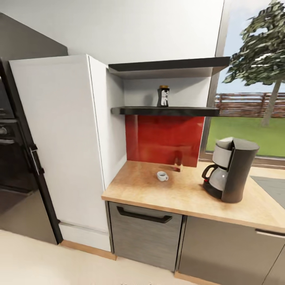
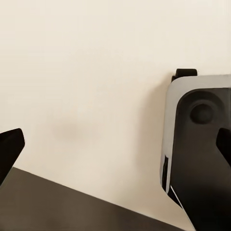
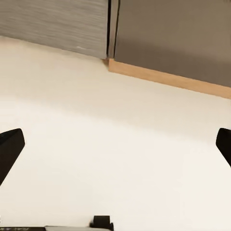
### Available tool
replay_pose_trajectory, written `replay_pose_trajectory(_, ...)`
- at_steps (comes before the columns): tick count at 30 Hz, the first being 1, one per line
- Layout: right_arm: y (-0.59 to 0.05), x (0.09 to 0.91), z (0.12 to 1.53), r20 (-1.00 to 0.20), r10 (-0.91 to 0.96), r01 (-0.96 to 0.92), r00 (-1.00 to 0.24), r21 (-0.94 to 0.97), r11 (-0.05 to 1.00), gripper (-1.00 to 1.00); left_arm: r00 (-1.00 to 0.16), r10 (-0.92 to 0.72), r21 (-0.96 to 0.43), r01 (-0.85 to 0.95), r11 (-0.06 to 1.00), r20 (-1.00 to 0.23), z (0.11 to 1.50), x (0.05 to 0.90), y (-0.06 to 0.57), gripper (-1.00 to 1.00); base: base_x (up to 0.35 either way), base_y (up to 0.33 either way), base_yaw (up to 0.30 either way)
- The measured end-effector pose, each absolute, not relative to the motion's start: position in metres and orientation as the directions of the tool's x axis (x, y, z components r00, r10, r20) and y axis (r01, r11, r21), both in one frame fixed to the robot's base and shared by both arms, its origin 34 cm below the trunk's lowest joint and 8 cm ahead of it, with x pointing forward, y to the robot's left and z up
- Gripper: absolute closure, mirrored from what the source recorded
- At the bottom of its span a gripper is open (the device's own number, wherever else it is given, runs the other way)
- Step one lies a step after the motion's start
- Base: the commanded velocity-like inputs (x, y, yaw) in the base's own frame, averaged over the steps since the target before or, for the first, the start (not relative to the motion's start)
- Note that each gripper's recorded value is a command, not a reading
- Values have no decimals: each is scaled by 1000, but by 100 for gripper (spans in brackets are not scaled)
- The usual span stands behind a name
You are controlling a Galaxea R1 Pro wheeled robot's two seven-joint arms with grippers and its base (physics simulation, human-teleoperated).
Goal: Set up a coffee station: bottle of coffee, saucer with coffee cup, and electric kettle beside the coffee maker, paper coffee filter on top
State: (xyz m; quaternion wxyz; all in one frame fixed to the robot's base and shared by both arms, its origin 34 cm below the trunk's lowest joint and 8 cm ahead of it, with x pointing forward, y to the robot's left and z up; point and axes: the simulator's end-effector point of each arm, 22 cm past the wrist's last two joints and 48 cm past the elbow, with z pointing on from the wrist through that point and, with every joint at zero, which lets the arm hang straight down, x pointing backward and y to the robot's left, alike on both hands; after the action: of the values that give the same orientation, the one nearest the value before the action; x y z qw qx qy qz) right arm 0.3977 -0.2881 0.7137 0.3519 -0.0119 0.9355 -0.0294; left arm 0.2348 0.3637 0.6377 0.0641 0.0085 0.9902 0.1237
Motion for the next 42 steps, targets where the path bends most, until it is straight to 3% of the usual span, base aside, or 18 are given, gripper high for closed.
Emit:
replay_pose_trajectory(15, -289, 394, 710, -649, -42, -2, -760, -63, 998, -100, -993, 34, 255, 4, 967, -116, 637, 232, 370, -100, 45, 252, 129)
replay_pose_trajectory(34, -286, 395, 711, -651, -41, -3, -758, -60, 998, -100, -983, 44, 260, -3, 966, -176, 640, 246, 374, -100, -39, 53, 1)
replay_pose_trajectory(37, -259, 408, 720, -682, -59, -44, -729, -39, 998, -100, -982, 50, 259, 2, 966, -180, 640, 247, 373, -100, -11, 10, 0)
replay_pose_trajectory(42, -185, 462, 776, -815, -22, -95, -580, 40, 995, -100, -982, 64, 255, 16, 967, -180, 640, 248, 369, -100, -2, 2, 0)
